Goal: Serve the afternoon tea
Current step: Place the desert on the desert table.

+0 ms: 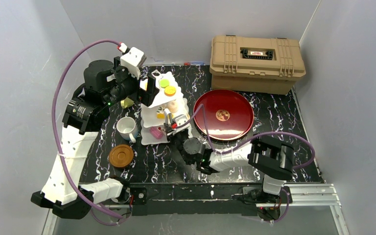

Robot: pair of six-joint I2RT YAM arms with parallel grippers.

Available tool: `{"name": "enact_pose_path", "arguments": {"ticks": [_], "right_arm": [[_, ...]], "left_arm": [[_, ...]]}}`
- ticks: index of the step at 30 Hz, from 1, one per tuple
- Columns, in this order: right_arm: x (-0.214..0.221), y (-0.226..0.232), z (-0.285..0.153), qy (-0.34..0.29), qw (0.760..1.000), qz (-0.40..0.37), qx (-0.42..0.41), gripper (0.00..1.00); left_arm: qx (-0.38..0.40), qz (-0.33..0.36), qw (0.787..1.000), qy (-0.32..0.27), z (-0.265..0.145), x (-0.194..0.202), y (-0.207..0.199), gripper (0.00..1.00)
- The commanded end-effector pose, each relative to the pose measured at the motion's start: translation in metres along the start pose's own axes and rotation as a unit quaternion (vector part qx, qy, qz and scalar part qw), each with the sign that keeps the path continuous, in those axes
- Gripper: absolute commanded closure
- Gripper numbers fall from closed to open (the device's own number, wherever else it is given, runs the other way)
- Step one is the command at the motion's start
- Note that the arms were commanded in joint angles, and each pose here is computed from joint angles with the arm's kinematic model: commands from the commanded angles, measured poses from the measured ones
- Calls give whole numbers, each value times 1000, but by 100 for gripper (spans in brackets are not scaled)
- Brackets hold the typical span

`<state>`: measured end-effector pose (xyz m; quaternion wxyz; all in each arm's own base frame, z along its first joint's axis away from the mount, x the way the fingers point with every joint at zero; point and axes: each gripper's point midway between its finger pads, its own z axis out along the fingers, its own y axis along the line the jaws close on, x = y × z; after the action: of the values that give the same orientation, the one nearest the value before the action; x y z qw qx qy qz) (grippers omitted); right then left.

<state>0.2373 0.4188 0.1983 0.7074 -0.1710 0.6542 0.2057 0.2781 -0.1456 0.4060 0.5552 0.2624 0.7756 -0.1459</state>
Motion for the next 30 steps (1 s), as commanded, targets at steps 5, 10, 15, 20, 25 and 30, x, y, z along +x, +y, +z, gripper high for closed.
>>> {"name": "enact_pose_path", "arguments": {"ticks": [5, 10, 15, 20, 25, 30], "right_arm": [[-27, 9, -12, -34, 998, 45, -3, 50], [-37, 15, -17, -38, 998, 48, -13, 43], [-57, 9, -21, -52, 997, 50, -4, 42], [-82, -20, -37, -62, 997, 52, 18, 54], [-92, -56, -59, -35, 998, 26, 47, 63], [-93, -112, -77, 15, 995, 15, 92, 65]], "left_arm": [[2, -3, 1000, -16, -12, -9, -2, 1], [5, -5, 1000, -20, -12, -11, -3, 1], [6, -6, 1000, -18, -11, -10, -3, 1], [2, -3, 1000, -19, -12, -11, -2, 1], [8, -7, 1000, -18, -10, -11, -4, 1], [6, -5, 1000, -22, -13, -13, -3, 1]]}}
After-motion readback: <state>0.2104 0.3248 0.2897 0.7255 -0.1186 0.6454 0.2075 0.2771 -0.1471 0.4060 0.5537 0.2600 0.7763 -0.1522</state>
